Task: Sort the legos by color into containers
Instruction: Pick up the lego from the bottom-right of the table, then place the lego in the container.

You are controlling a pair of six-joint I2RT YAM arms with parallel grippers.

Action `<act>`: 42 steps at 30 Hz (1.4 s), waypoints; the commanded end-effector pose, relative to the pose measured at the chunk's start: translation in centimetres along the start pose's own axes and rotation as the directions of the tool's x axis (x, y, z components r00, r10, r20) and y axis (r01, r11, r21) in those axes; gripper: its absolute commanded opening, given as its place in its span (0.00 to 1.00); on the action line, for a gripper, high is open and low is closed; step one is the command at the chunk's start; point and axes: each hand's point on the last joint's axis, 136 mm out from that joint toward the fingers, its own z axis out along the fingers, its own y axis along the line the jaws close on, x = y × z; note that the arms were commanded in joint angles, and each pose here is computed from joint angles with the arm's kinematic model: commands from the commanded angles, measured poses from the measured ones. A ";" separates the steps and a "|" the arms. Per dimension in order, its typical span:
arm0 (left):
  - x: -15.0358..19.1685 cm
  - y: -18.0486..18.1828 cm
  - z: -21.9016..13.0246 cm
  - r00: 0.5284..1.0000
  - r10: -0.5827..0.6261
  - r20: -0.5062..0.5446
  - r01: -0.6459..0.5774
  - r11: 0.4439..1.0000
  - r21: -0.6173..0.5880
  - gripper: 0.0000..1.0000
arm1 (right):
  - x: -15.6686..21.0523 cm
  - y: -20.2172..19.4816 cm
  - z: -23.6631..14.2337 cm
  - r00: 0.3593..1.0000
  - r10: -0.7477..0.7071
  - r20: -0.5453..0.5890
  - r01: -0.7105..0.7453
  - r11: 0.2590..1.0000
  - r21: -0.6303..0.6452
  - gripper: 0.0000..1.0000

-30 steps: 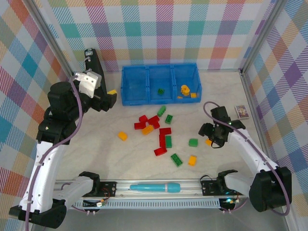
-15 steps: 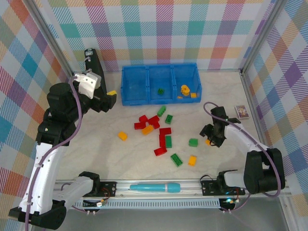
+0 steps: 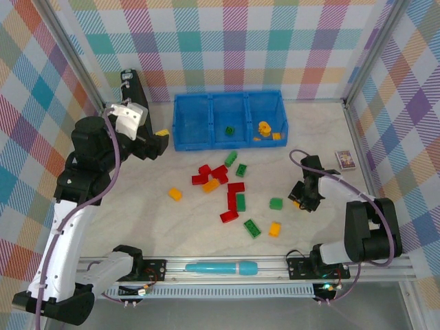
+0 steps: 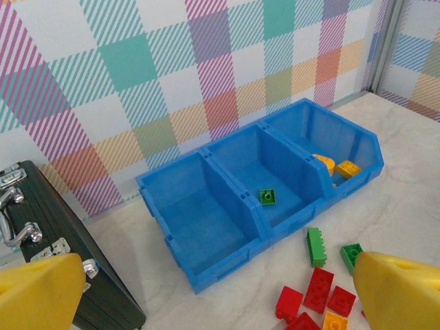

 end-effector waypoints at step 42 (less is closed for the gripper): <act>0.2 0.4 0.6 0.999 0.025 -0.034 -0.026 0.999 -0.028 1.00 | -22.0 28.7 -4.9 0.702 -0.538 0.467 0.628 0.776 -0.050 0.38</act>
